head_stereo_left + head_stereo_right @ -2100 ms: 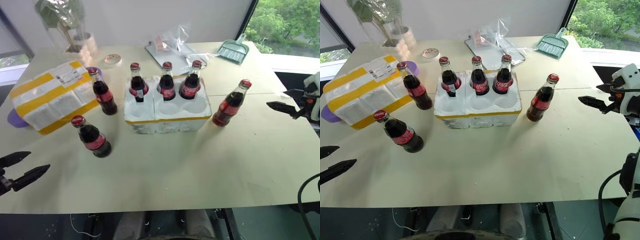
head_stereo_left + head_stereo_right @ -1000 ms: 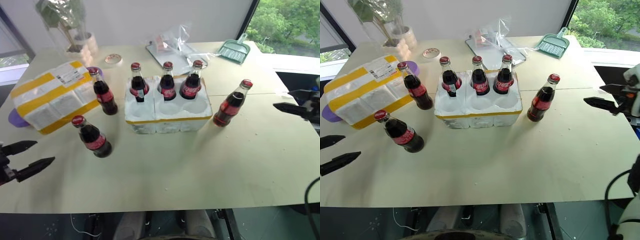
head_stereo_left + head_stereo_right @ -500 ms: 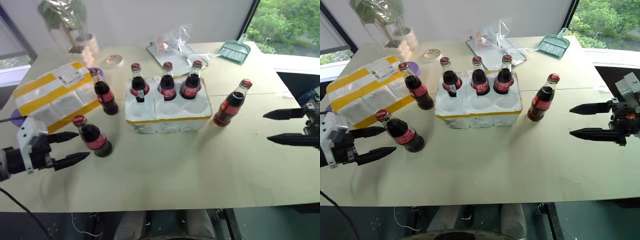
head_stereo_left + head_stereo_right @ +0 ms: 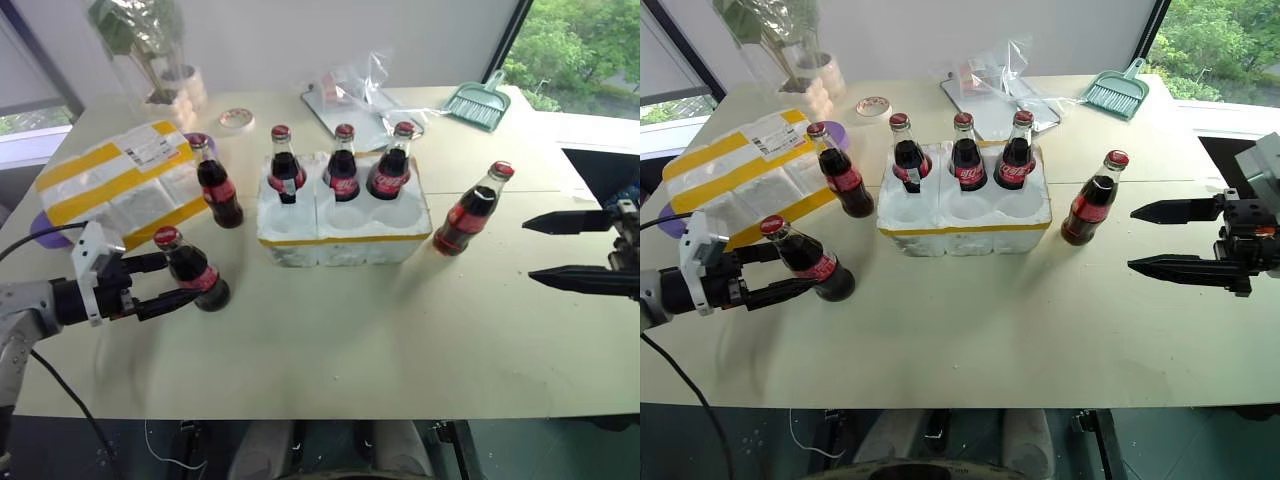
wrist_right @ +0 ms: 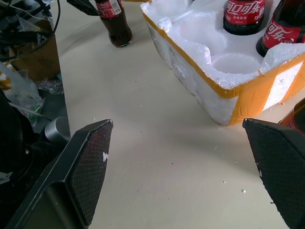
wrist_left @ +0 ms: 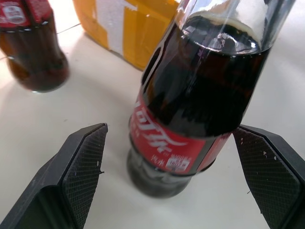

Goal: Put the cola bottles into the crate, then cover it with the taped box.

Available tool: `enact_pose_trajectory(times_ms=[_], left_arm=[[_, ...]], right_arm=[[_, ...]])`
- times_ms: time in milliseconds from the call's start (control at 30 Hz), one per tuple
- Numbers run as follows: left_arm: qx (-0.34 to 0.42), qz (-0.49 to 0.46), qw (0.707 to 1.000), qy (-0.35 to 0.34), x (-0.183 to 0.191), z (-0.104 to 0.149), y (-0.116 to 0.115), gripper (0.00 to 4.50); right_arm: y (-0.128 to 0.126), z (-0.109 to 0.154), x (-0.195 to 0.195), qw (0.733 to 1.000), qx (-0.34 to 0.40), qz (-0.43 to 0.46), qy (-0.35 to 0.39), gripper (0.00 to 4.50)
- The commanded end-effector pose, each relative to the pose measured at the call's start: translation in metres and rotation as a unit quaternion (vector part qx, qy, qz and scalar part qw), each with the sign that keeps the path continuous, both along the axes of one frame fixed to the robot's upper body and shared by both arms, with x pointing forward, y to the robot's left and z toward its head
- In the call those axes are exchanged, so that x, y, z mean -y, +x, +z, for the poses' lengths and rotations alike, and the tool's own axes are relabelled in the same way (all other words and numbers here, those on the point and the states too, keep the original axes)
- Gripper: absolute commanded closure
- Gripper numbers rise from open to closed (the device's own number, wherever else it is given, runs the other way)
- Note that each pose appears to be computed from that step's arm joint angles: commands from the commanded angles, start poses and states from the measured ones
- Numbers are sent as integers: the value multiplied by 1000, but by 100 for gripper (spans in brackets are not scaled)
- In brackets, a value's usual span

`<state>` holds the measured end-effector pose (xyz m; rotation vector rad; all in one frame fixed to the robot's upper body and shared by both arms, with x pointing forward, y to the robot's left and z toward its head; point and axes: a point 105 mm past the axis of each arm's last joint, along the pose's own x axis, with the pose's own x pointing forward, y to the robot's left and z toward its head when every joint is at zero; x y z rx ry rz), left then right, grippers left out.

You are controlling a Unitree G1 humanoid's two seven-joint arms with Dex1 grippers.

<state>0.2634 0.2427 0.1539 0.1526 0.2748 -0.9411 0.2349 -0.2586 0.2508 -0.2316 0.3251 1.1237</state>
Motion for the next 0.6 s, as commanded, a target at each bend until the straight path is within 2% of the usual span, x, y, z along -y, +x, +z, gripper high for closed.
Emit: enact_pose_trajectory(times_ms=[33, 233, 333, 367, 400, 533, 600], left_arm=[[8, -2, 1000, -3, 3, 2, 6, 16], [-4, -18, 1000, -4, 15, -10, 18, 16], [-11, -34, 999, 29, 16, -19, 14, 93], [-15, -41, 999, 27, 17, -18, 12, 140], [-16, -46, 998, 29, 17, -16, 11, 164], [-13, -52, 998, 33, 16, -5, 12, 163], [-4, -68, 997, 17, 21, 14, 12, 163]], right_arm=[[-2, 11, -4, 1000, 27, 2, 4, 0], [1, 16, -12, 999, 35, -3, 16, 0], [1, 16, -15, 999, 35, -3, 18, 0], [1, 16, -15, 999, 37, -4, 20, 0], [2, 17, -16, 999, 38, -5, 23, 0], [2, 17, -19, 999, 39, -6, 31, 0], [4, 13, -21, 999, 38, -8, 33, 0]])
